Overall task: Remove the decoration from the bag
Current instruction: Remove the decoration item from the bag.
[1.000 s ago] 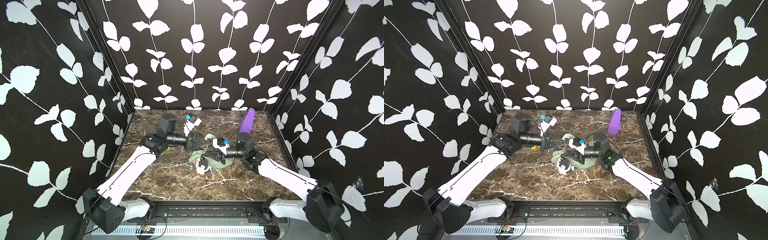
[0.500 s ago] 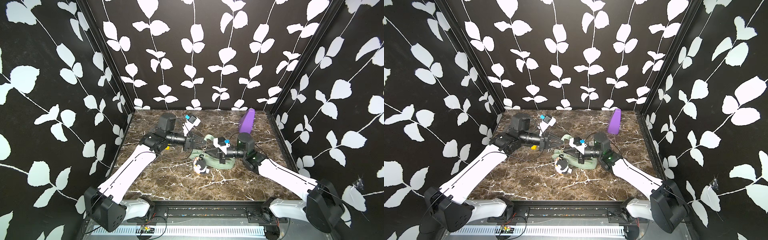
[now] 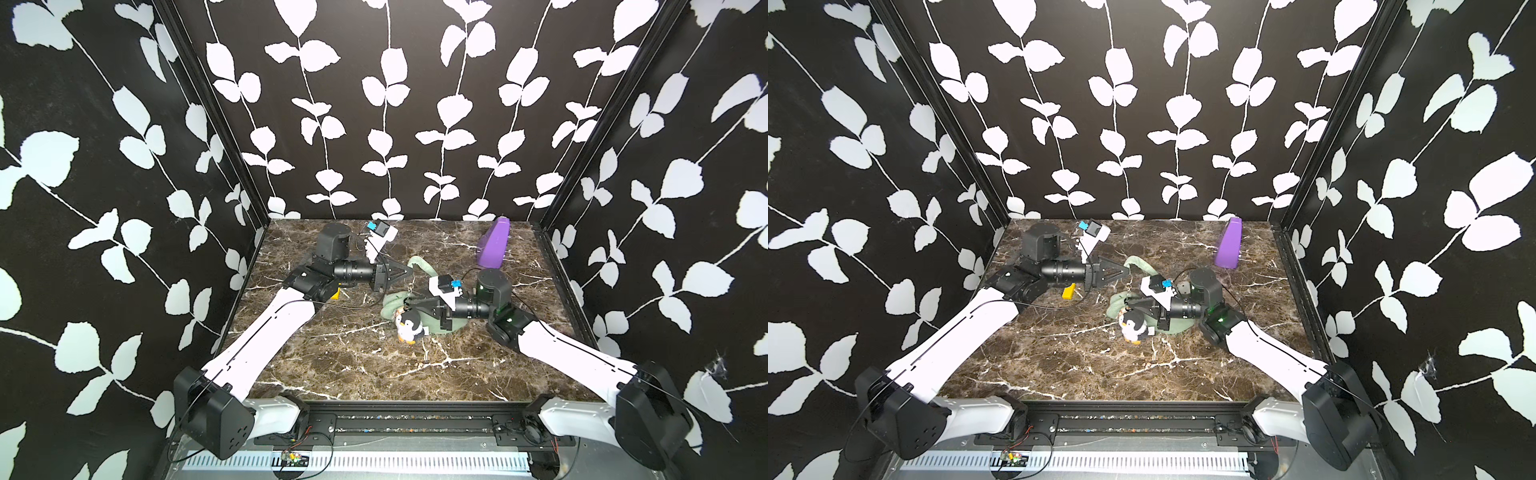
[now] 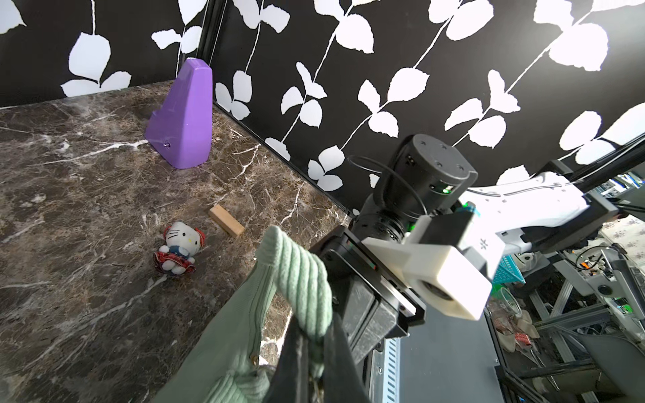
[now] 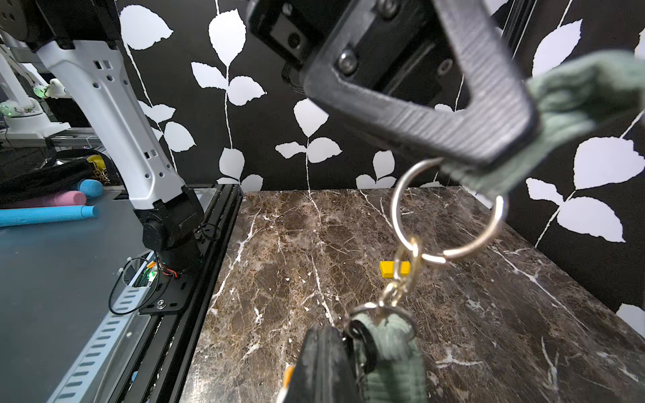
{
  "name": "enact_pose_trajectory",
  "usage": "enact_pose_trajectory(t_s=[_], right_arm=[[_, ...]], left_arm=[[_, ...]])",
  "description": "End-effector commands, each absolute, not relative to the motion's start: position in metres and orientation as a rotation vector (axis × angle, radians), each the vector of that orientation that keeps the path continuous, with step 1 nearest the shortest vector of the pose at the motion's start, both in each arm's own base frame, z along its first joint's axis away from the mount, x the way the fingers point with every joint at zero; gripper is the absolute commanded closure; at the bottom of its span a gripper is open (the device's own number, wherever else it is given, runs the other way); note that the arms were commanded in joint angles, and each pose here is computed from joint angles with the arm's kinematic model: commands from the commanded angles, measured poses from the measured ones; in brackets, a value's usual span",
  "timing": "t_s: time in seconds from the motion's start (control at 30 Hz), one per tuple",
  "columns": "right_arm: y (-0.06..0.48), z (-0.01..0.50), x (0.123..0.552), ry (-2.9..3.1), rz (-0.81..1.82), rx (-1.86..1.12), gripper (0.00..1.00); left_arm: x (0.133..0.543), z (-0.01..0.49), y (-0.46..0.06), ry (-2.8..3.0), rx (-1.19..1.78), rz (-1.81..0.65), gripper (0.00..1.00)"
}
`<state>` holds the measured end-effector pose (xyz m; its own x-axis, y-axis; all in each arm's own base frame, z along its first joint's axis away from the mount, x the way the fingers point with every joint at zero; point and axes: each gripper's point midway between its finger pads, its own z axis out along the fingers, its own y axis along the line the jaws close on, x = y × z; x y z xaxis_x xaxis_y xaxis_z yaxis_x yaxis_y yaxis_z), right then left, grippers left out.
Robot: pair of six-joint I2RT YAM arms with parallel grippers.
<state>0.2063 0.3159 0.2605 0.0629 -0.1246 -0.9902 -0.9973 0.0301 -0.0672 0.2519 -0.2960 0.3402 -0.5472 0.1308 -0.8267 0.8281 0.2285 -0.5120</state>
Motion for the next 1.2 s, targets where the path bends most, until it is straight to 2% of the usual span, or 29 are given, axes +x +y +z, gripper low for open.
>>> enact_pose_trajectory(t_s=[0.0, 0.07, 0.2, 0.53, 0.77, 1.0, 1.17], right_arm=[[0.313, 0.268, 0.203, 1.23, 1.047, -1.305, 0.95], [0.312, 0.268, 0.206, 1.251, 1.03, -1.282, 0.77], [0.31, 0.271, 0.214, 1.304, 1.007, -1.231, 0.71], [0.282, 0.263, 0.242, 1.462, 0.773, -1.075, 0.68], [0.288, 0.246, 0.242, 1.496, 0.86, -1.104, 0.62], [0.295, 0.221, 0.247, 1.538, 0.898, -1.116, 0.61], [0.295, 0.202, 0.259, 1.593, 0.858, -1.093, 0.6]], left_arm=[[0.258, 0.352, -0.295, 1.794, 0.867, -1.353, 1.0], [0.261, 0.351, -0.295, 1.801, 0.85, -1.344, 1.0], [0.265, 0.351, -0.295, 1.796, 0.819, -1.334, 1.0], [0.266, 0.324, -0.297, 1.9, 0.884, -1.341, 1.0], [0.289, 0.298, -0.303, 2.051, 0.714, -1.387, 1.0], [0.306, 0.264, -0.304, 2.155, 0.548, -1.401, 1.0], [0.31, 0.258, -0.306, 2.155, 0.498, -1.434, 1.0]])
